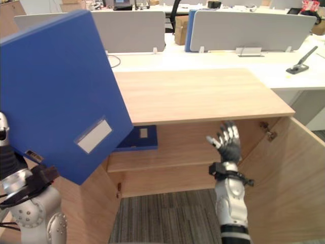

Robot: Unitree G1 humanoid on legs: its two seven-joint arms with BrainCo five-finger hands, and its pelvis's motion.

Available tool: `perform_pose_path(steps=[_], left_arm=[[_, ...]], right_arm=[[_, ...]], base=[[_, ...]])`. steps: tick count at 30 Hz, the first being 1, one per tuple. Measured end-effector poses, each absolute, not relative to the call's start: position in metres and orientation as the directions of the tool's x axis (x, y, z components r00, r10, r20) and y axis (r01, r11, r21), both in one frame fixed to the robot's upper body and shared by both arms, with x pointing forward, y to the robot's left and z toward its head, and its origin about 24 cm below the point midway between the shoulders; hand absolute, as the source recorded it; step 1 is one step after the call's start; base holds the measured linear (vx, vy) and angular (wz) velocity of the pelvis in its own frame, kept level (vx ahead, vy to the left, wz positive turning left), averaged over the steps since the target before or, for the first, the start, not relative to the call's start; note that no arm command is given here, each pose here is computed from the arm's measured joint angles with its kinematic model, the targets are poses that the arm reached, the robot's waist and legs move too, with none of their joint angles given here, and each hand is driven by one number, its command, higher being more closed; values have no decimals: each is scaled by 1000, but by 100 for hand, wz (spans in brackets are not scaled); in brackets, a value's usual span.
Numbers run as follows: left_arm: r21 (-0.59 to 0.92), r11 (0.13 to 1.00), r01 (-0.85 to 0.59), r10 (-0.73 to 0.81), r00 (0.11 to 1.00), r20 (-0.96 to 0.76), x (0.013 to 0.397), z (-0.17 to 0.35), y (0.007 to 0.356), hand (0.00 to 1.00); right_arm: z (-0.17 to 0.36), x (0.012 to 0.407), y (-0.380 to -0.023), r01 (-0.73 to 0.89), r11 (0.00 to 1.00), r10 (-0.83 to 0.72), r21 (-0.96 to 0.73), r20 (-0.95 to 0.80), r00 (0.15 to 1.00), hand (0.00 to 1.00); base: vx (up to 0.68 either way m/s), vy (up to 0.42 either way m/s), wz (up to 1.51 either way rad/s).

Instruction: Walk over to the cabinet, pick up the folder, carry it to the office cabinet, place the folder inside the office cabinet, then close the office cabinet door

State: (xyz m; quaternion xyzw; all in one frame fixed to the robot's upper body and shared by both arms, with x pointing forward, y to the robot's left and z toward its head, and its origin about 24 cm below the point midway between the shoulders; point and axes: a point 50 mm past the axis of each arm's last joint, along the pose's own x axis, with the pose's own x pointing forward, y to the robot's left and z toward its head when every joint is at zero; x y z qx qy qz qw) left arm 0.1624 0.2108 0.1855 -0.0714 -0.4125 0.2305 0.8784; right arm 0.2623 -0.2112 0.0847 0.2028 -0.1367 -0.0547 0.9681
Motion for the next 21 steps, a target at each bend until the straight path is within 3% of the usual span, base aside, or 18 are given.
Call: perform_pose_path(steps=[4, 6, 10, 21], left_arm=[[-267, 934, -237, 357, 641, 680, 173, 180, 193, 100], [-227, 962, -152, 267, 700, 663, 179, 174, 178, 100], [-177, 984, -28, 134, 771, 622, 187, 164, 157, 100], [-254, 967, 7, 141, 815, 562, 192, 153, 153, 100]], right_arm=[[121, 281, -186, -204, 886, 34, 417, 379, 925, 0], [139, 293, -156, -378, 829, 190, 411, 429, 883, 0], [158, 309, -115, -571, 734, 402, 369, 442, 802, 0], [177, 342, -89, -635, 715, 533, 293, 360, 766, 0]], base=[[-49, 14, -1], [-26, 18, -5], [4, 16, -5], [0, 0, 0]])
